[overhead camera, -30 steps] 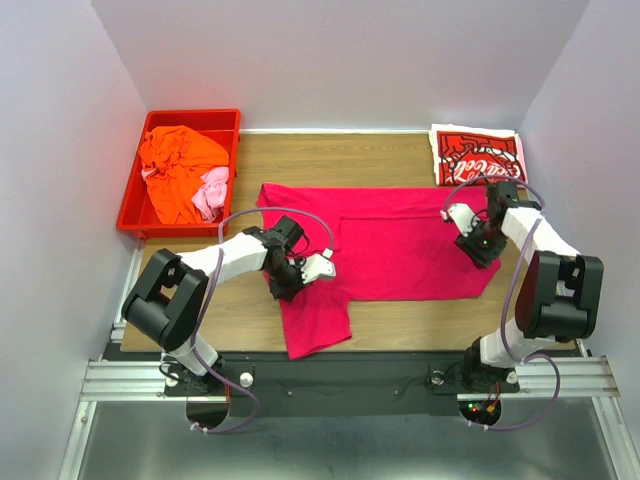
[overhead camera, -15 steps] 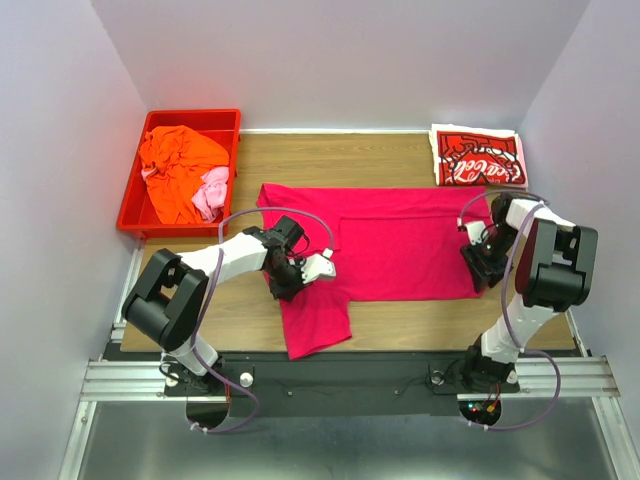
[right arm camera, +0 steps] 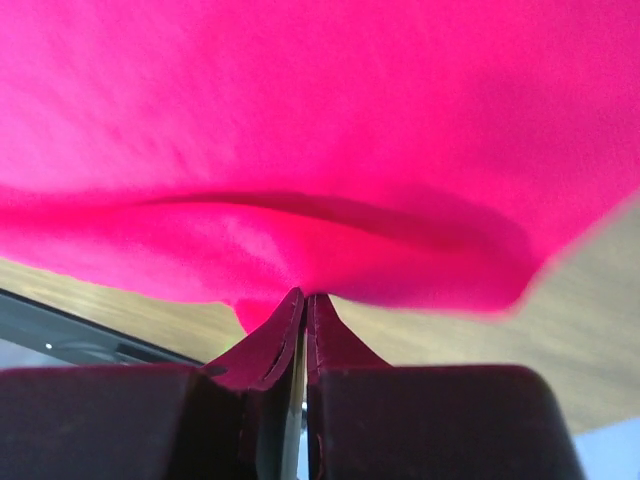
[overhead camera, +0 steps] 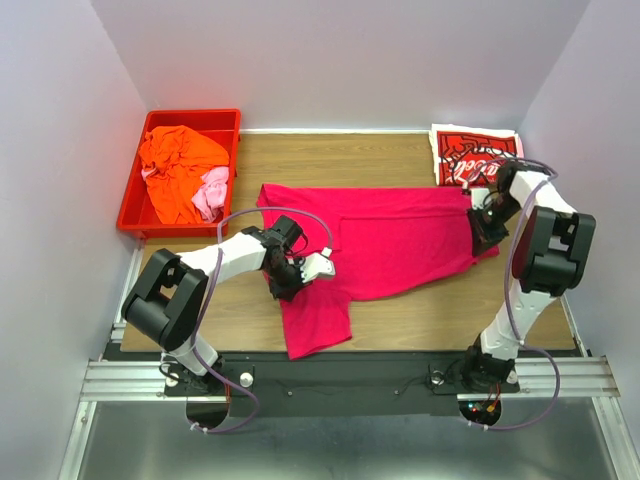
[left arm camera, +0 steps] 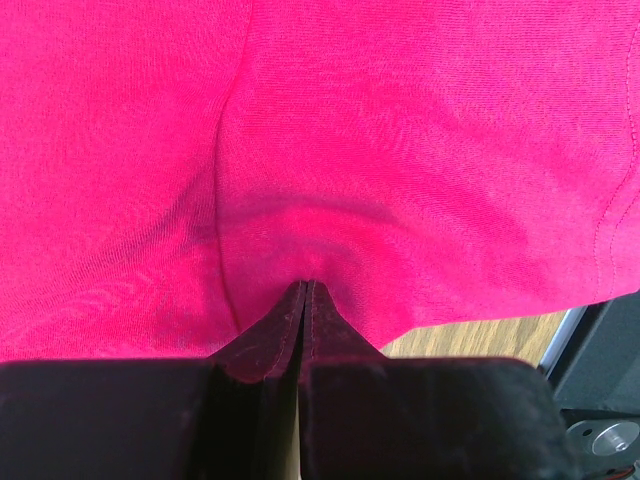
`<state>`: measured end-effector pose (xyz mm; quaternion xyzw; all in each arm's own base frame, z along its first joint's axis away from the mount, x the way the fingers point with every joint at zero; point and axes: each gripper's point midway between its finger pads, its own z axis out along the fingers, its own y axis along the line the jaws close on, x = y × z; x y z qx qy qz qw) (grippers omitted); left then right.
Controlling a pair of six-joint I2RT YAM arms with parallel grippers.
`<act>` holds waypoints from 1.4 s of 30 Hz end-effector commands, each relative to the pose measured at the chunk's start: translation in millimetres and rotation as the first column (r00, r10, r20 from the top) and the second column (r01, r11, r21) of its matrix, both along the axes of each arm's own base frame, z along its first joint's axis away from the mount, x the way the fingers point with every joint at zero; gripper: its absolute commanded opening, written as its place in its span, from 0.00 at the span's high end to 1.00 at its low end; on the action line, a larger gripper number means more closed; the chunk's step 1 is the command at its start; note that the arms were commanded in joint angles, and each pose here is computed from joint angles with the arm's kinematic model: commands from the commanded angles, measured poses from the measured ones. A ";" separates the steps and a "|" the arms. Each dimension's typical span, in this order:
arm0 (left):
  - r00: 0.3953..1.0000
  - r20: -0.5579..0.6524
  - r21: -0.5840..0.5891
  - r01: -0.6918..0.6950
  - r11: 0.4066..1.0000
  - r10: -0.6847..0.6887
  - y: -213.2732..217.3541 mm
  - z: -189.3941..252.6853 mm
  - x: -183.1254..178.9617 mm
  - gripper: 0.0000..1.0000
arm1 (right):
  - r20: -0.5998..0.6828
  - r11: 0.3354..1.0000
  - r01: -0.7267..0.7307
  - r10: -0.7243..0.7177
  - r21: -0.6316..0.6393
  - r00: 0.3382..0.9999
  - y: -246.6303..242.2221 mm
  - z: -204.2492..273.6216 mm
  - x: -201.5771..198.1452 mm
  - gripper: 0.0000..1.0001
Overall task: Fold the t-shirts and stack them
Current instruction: Fold the tshirt
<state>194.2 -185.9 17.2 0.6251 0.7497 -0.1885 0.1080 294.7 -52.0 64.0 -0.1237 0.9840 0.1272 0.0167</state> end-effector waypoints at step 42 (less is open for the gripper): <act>0.998 -0.068 0.023 0.002 1.000 -0.001 1.4 -19.4 -6.4 0.90 | 0.289 0.996 0.075 -0.085 0.046 0.953 40.1 15.1 111.6 0.53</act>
